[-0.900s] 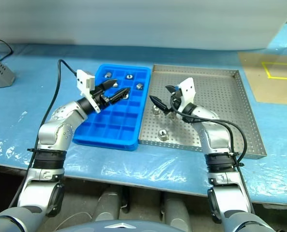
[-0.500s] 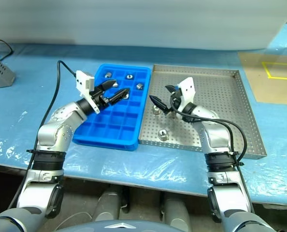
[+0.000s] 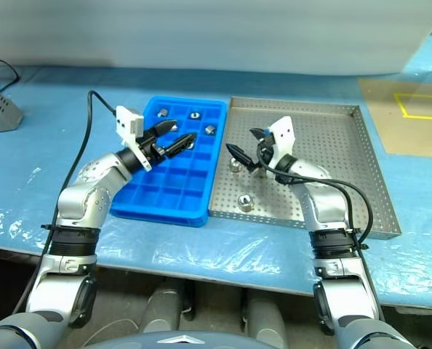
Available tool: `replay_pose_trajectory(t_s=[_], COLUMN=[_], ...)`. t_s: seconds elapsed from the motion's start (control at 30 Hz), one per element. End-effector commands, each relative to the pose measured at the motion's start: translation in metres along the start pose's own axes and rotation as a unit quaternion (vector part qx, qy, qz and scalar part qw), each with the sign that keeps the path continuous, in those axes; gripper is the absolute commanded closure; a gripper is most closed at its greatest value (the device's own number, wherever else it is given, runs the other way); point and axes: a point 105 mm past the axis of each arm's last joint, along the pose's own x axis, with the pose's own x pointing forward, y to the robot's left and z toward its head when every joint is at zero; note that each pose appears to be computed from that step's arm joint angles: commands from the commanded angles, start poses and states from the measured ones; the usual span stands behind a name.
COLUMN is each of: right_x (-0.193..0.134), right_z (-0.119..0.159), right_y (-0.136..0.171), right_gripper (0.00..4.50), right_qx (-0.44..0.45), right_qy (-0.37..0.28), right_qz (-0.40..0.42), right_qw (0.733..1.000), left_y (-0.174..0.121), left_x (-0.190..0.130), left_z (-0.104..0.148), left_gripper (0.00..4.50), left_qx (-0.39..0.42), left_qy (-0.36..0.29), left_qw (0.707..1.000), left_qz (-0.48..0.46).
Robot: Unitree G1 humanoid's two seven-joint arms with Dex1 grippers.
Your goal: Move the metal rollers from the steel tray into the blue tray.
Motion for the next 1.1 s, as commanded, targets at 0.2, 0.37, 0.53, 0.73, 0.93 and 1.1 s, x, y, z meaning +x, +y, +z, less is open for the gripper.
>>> replay_pose_trajectory(t_s=[0.2,0.37,0.53,0.73,0.93,1.1], right_x=[-0.002,-0.002,-0.005,-0.012,-0.040,-0.071], right_z=[0.014,0.015,0.017,0.018,0.017,0.022], right_y=[0.002,0.001,-0.005,-0.008,-0.023,-0.028], right_gripper=[0.00,0.00,0.00,0.00,0.00,0.00], right_qx=[-0.016,-0.017,-0.020,-0.020,-0.041,-0.051], right_qy=[-0.022,-0.025,-0.030,-0.038,-0.034,-0.022], right_qz=[0.002,-0.002,-0.020,-0.047,-0.095,-0.100], right_qw=[1.000,1.000,0.999,0.998,0.994,0.993], left_y=[-0.003,-0.001,-0.004,-0.013,-0.023,-0.040], left_x=[0.000,0.000,0.022,0.067,0.099,0.103], left_z=[0.012,0.014,0.038,0.047,0.019,-0.004], left_gripper=[0.03,0.03,0.03,0.03,0.03,0.03], left_qx=[0.019,0.016,0.038,0.108,0.227,0.313], left_qy=[-0.015,-0.016,-0.033,0.016,0.174,0.234], left_qw=[1.000,1.000,0.997,0.986,0.932,0.870], left_qz=[-0.010,-0.012,-0.051,-0.130,-0.224,-0.302])
